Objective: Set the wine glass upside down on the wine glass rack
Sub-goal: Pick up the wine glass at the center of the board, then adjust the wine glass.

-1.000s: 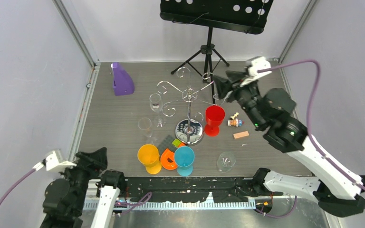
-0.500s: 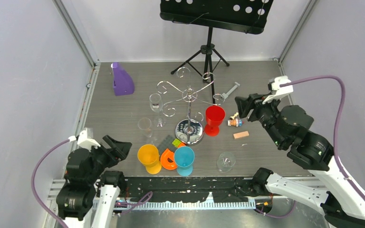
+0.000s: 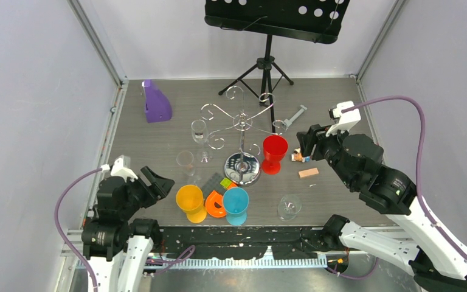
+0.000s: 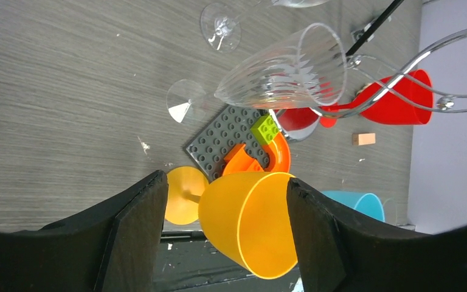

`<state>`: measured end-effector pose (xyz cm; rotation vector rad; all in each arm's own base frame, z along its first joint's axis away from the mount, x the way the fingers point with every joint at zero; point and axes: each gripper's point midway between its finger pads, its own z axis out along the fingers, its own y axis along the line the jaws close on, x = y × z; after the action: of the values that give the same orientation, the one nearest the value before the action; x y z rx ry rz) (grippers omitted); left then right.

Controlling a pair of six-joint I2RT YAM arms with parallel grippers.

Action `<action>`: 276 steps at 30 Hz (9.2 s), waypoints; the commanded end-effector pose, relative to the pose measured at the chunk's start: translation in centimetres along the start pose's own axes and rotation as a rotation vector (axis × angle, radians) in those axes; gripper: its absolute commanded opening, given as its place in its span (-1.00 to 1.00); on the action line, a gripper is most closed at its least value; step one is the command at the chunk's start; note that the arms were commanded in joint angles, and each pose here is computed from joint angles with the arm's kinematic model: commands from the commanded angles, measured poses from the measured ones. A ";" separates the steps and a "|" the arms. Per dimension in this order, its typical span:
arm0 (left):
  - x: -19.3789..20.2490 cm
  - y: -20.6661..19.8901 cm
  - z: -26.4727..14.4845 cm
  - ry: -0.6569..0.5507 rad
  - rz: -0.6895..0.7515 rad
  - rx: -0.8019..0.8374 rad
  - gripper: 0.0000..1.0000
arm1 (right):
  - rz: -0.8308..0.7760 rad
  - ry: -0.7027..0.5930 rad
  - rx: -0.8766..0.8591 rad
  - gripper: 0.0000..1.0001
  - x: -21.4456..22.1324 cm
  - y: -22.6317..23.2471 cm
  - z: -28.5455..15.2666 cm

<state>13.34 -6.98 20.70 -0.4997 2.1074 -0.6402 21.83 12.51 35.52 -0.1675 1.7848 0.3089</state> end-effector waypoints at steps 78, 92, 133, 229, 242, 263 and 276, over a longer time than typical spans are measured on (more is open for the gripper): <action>3.7 -2.4 -2.5 0.280 0.476 0.013 -1.00 | -0.075 0.138 -0.091 0.17 1.7 0.6 -1.0; 1.0 -9.5 -6.0 0.159 0.355 0.473 -1.00 | 0.002 0.137 -0.204 0.17 0.1 2.7 -2.5; -5.3 -24.8 -12.2 -0.021 0.414 0.890 -1.00 | 0.289 0.356 -0.680 0.56 0.5 11.7 -7.5; 2.9 -33.7 -9.9 0.136 0.533 1.149 0.29 | -0.943 -0.850 -1.063 -0.89 -7.4 15.9 -10.3; 4.6 -33.1 -8.9 0.195 0.518 1.119 -0.63 | -0.904 -0.815 -0.959 -0.89 -7.9 16.5 -8.3; -7.7 -19.2 -9.3 -0.291 0.464 0.758 -1.00 | -0.306 -0.126 -0.387 0.11 -9.8 10.6 1.2; -9.0 -22.2 -8.2 -0.436 0.723 0.743 -1.00 | -0.295 0.223 -0.515 0.24 -3.3 15.9 6.6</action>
<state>13.94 -18.47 40.51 0.5041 1.4844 -0.7426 24.94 29.94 38.15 -0.8924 1.8294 0.5106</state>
